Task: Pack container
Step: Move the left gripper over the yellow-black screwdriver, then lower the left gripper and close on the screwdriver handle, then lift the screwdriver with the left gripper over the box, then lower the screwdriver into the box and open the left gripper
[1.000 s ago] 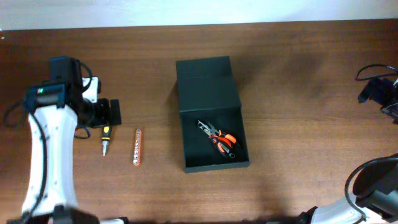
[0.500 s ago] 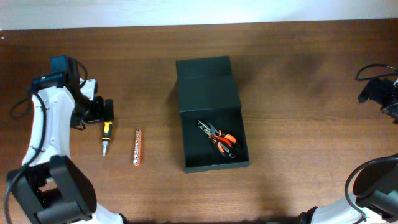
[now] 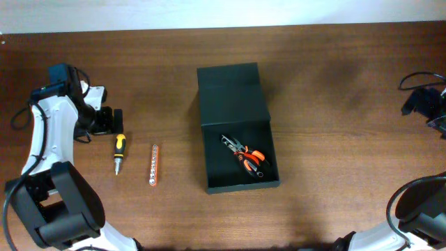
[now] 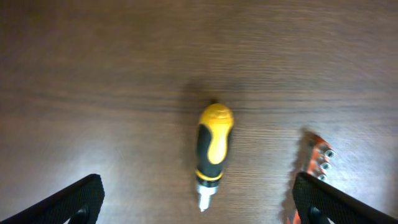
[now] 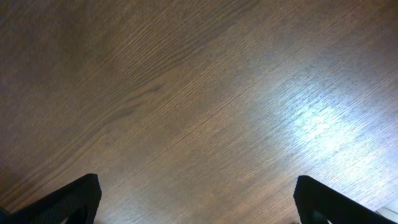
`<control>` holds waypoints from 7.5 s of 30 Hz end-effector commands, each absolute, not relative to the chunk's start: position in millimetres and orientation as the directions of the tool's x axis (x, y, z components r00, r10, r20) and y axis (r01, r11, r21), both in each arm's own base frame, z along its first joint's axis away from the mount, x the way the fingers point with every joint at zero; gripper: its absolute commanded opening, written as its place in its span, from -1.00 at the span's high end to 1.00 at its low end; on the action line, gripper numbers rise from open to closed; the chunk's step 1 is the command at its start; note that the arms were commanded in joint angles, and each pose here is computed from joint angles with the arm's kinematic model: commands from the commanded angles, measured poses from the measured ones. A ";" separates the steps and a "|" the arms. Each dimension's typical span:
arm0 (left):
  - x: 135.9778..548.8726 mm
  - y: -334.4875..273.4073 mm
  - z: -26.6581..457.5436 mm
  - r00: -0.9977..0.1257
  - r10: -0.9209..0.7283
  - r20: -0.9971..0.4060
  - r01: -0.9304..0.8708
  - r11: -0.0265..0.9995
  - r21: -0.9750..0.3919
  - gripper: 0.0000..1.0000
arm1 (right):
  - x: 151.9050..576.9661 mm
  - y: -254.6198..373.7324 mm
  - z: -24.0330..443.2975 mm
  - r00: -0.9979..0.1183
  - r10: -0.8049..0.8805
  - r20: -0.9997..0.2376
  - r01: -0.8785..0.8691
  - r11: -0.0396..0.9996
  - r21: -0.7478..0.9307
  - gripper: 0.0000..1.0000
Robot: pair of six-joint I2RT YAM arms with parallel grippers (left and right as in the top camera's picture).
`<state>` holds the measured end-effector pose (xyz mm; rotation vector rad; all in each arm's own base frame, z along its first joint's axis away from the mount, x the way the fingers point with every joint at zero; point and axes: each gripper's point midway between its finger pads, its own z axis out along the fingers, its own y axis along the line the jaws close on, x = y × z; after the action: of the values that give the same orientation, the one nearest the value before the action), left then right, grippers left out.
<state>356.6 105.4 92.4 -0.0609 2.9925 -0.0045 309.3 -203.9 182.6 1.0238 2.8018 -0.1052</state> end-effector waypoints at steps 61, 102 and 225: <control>357.2 99.1 2.3 -0.999 -0.037 0.019 -0.036 0.999 0.038 -0.98 | 309.4 -201.9 182.6 -0.751 0.638 -0.170 0.649 0.761 -0.009 -0.98; 351.3 97.4 -15.5 -0.999 -0.041 0.010 -0.041 0.998 0.040 -0.99 | 309.4 -201.9 182.6 -0.751 0.638 -0.170 0.649 0.761 -0.010 -0.98; 305.5 -270.0 90.2 -0.697 0.684 -0.217 0.717 0.673 -0.182 0.77 | 309.4 -201.9 182.6 -0.751 0.638 -0.170 0.649 0.761 -0.010 -0.98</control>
<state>305.6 -268.6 82.2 1.1757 2.7718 -0.3794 309.2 -203.9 182.6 1.0250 2.8017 -0.1050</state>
